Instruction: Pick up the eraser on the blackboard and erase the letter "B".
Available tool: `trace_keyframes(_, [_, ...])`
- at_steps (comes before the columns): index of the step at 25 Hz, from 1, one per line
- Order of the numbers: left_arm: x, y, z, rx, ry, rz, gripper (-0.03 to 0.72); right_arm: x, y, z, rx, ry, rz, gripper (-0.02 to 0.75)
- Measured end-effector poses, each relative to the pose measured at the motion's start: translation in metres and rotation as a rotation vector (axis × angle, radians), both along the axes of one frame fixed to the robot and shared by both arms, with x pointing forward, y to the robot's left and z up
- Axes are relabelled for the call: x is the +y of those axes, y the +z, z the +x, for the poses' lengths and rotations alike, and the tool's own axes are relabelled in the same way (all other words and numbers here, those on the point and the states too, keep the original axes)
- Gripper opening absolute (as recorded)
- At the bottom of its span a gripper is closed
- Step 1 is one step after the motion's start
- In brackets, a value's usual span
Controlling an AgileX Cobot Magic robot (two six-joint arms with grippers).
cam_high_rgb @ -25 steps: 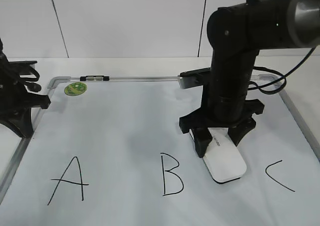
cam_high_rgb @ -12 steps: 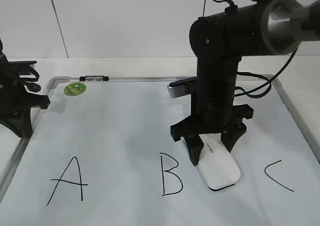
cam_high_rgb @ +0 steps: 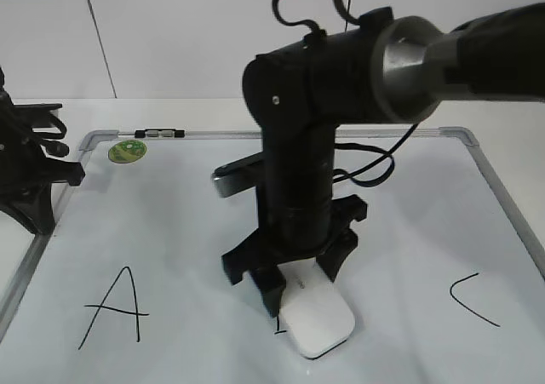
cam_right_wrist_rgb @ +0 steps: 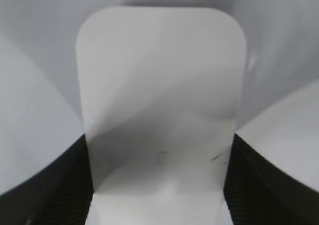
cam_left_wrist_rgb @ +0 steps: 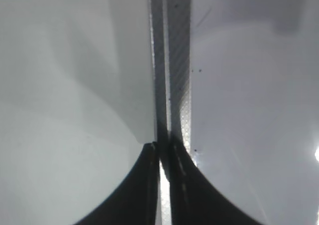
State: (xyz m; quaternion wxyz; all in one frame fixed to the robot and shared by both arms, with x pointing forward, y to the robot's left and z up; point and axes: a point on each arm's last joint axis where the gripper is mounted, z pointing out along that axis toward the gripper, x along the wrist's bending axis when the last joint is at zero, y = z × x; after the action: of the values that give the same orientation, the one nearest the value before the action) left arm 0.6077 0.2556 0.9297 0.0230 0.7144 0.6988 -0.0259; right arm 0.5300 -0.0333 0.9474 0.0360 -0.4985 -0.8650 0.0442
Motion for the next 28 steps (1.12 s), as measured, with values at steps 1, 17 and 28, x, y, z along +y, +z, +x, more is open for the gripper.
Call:
trace_keyframes(1, [0.000,0.000,0.000,0.000,0.000,0.000,0.017,0.007,0.001,-0.005,0.003,0.016,0.010,0.538])
trace_keyframes(17, [0.000,0.000,0.000,0.000,-0.001,0.001,0.017,0.018,0.003,-0.005,0.039,-0.011,0.085,0.537])
trace_keyframes(28, [0.000,0.000,0.000,0.000,-0.001,0.001,0.017,-0.062,0.004,0.057,-0.050,-0.197,-0.014,0.537])
